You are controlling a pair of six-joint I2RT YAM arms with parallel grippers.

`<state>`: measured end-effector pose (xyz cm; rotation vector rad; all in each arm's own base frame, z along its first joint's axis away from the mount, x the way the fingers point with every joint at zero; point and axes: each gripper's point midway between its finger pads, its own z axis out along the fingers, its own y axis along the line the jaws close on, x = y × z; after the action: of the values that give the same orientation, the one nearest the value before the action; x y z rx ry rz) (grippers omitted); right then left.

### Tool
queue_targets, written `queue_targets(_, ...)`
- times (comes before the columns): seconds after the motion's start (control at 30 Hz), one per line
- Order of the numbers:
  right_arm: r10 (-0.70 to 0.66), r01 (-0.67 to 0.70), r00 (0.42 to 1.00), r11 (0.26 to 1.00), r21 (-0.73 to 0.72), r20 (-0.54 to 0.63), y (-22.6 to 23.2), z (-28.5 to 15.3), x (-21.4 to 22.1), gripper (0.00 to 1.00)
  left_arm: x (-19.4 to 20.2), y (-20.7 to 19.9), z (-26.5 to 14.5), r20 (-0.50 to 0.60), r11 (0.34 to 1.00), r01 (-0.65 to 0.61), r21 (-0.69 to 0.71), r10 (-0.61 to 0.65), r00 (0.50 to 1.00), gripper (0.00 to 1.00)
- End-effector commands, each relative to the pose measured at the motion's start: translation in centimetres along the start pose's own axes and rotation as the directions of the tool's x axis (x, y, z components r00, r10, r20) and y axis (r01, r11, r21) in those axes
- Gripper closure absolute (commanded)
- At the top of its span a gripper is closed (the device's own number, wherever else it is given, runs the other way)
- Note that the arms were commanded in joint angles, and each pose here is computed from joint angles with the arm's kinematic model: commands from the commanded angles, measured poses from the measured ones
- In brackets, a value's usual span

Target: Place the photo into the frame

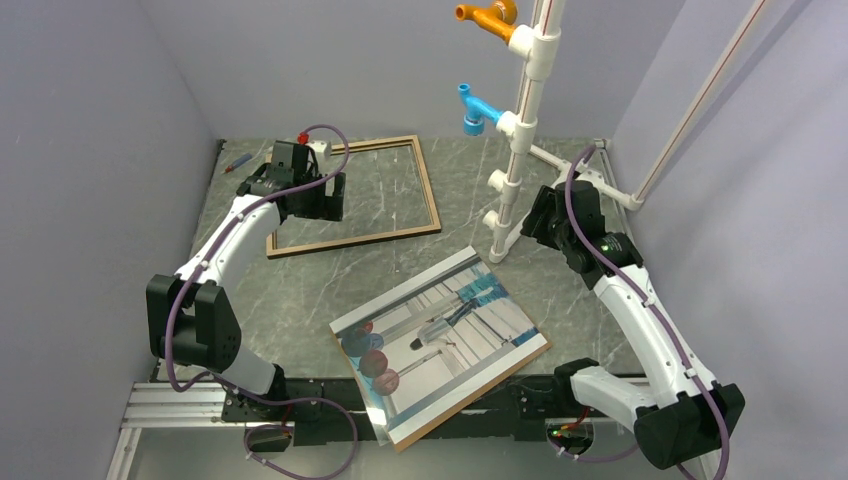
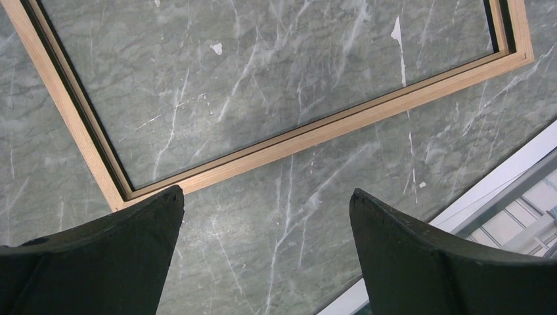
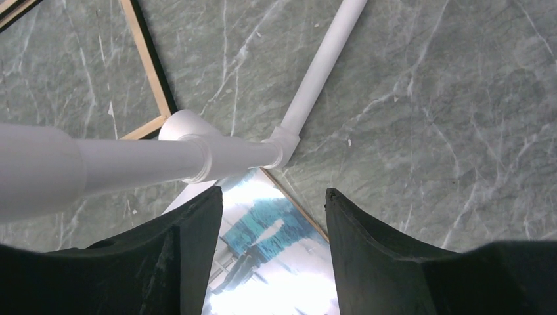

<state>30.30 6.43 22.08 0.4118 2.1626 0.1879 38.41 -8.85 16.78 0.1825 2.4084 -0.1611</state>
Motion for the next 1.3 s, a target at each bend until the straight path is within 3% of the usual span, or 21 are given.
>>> queue_targets(0.0, 0.003, 0.001, 0.998, 0.998, -0.069, 0.057, 1.5, -1.1, -2.1, 0.38, -1.3, -0.1, -0.5, 0.032, 1.0, 0.0, 0.009, 0.0, 0.999, 0.01)
queue_targets(0.37, -0.026, 0.023, 0.999, 0.994, -0.103, -0.023, 1.5, -1.4, 0.2, 0.37, -1.0, -0.2, -0.1, 0.014, 1.0, 0.0, 0.019, -0.001, 1.0, 0.01)
queue_targets(0.63, -0.024, -0.002, 0.984, 0.989, -0.148, -0.177, 0.0, -3.1, 6.4, 0.36, -0.3, -0.3, 0.9, -0.013, 1.0, -0.01, 0.027, 0.01, 1.0, 0.01)
queue_targets(0.9, 0.012, -0.117, 0.924, 0.96, -0.254, -0.382, 1.0, -4.0, 14.5, 0.37, 1.6, 0.6, 4.0, -0.086, 0.999, -0.046, -0.002, 0.046, 0.995, 0.01)
queue_targets(1.27, -0.069, -0.11, 0.885, 0.93, -0.351, -0.46, 5.2, -5.2, 20.2, 0.36, 3.3, 0.0, 7.3, -0.098, 0.978, -0.184, 0.095, 0.193, 0.976, 0.01)
